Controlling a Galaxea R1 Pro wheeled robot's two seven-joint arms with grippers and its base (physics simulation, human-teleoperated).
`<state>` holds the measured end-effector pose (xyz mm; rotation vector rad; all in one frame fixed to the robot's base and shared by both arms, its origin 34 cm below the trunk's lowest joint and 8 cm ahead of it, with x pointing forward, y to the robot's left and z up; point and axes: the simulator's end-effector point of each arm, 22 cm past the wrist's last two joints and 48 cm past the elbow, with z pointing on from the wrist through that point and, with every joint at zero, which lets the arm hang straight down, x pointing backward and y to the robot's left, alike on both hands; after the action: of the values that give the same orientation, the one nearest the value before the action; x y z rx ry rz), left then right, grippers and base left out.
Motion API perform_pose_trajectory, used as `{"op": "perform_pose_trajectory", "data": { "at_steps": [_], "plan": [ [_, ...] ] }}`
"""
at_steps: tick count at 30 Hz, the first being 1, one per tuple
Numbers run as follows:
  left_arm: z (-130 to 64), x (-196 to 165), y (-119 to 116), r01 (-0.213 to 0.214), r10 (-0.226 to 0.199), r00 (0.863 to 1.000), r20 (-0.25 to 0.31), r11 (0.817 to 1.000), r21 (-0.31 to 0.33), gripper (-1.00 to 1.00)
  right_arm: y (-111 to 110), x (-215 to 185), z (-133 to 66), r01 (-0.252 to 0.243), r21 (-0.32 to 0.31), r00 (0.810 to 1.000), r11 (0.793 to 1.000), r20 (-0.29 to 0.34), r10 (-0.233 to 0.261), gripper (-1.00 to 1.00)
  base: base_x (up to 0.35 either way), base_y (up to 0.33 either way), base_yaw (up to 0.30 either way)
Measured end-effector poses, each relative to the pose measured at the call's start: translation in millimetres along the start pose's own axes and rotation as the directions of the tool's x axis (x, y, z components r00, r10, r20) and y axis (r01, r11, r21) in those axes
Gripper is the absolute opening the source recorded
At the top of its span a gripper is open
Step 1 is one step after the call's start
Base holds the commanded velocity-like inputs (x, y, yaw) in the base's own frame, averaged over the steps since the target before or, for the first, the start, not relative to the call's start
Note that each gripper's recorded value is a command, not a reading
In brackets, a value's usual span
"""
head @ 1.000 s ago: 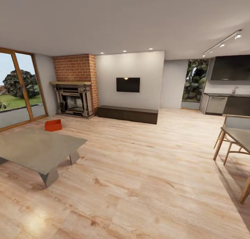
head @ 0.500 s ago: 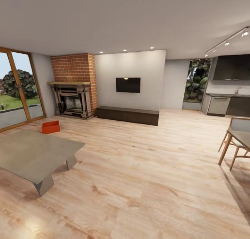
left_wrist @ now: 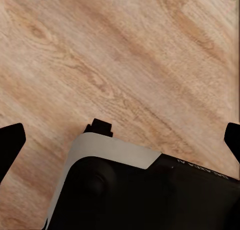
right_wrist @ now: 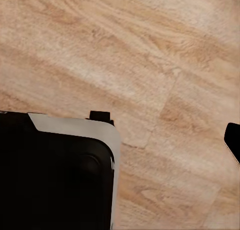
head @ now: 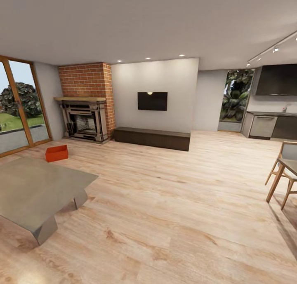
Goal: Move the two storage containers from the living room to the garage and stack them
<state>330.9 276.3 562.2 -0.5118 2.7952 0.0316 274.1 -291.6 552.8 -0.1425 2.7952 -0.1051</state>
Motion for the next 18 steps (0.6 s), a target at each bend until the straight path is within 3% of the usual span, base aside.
{"op": "perform_pose_trajectory", "data": {
  "at_steps": [18],
  "plan": [
    [0.0,0.0,-0.1,0.000,0.000,1.000,0.000,1.000,0.001,1.00,0.0,0.0,0.0,0.000,0.000,1.000,1.000,0.000,0.000,1.00,0.327,0.000,0.000]
  ]
}}
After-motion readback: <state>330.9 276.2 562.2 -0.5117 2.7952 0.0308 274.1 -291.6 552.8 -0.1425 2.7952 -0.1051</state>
